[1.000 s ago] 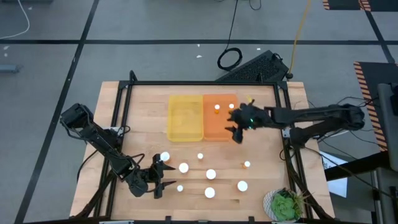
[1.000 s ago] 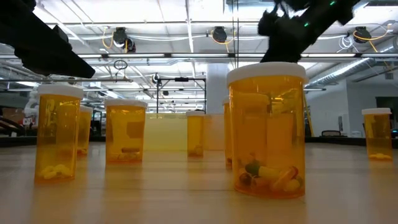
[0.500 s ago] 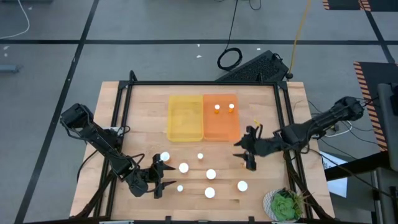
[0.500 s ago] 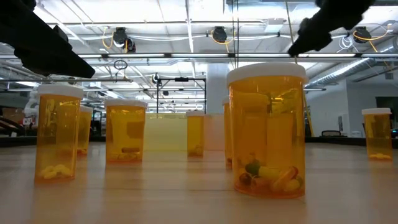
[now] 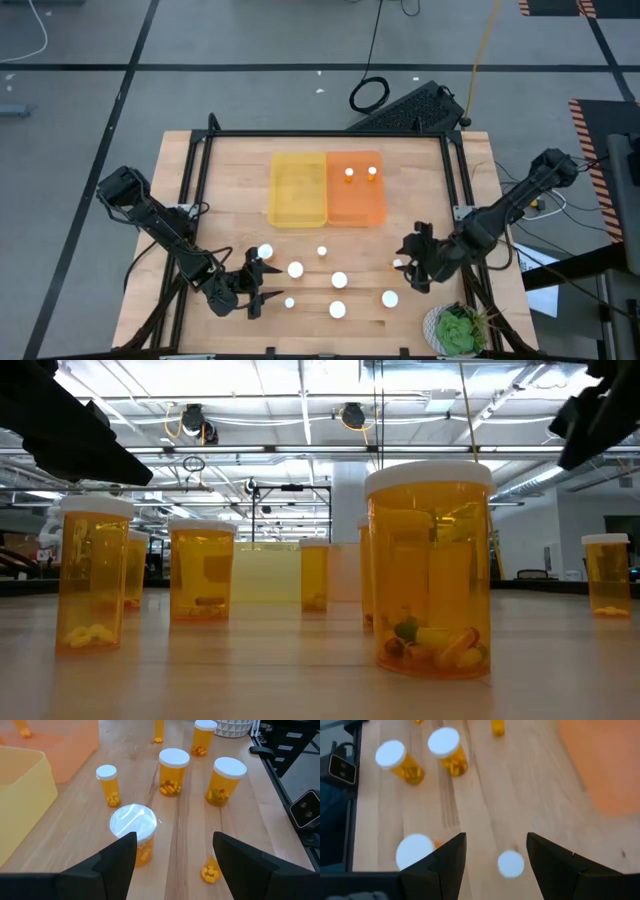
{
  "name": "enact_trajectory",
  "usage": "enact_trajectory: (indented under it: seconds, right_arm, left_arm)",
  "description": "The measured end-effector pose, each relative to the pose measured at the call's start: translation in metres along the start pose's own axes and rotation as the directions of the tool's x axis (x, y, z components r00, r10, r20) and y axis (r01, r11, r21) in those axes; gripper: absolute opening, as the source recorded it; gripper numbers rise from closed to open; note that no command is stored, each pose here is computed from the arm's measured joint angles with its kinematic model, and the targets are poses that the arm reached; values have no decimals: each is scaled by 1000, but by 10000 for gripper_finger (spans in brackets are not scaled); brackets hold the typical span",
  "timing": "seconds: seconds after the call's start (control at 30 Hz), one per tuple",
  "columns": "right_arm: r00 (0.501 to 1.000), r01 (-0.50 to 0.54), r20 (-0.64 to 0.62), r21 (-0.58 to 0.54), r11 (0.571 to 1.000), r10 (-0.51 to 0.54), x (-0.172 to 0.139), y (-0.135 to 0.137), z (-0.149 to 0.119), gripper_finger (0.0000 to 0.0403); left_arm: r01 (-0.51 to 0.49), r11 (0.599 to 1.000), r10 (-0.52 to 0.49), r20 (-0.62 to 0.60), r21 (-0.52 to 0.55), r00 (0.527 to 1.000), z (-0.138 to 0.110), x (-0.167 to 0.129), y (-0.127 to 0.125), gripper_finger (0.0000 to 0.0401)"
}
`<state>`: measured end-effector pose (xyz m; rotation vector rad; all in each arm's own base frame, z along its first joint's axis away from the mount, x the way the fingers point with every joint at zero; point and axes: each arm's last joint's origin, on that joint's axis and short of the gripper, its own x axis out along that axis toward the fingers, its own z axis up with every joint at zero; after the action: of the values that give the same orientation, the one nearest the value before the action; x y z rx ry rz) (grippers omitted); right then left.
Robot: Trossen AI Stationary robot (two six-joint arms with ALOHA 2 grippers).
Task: Pick and place medicine bottles into bin by pill shape (circle, oval)
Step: Put the small orange pill bottle into the orange bin
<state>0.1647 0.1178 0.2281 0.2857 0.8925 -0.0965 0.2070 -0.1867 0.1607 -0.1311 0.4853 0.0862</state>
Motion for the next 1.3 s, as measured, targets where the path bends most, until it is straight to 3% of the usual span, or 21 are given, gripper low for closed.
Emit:
enact_trajectory:
  seconds: [0.23, 0.7, 1.0, 1.3]
  right_arm:
    - [999, 20, -38, 60, 998, -18, -1, 1, -7, 203]
    - [987, 77, -128, -119, 990, -92, 20, 6, -16, 203]
    - [983, 147, -89, -134, 980, -159, 28, 6, -17, 203]
    - [985, 141, -81, -115, 983, -151, 42, -3, -32, 203]
  left_arm:
    - [0, 1000, 0, 0, -9, 1000, 0, 0, 0, 266]
    - [0, 1000, 0, 0, -9, 1000, 0, 0, 0, 266]
    - [0, 1000, 0, 0, -12, 1000, 0, 0, 0, 266]
    - [1, 1000, -1, 0, -13, 1000, 0, 0, 0, 266]
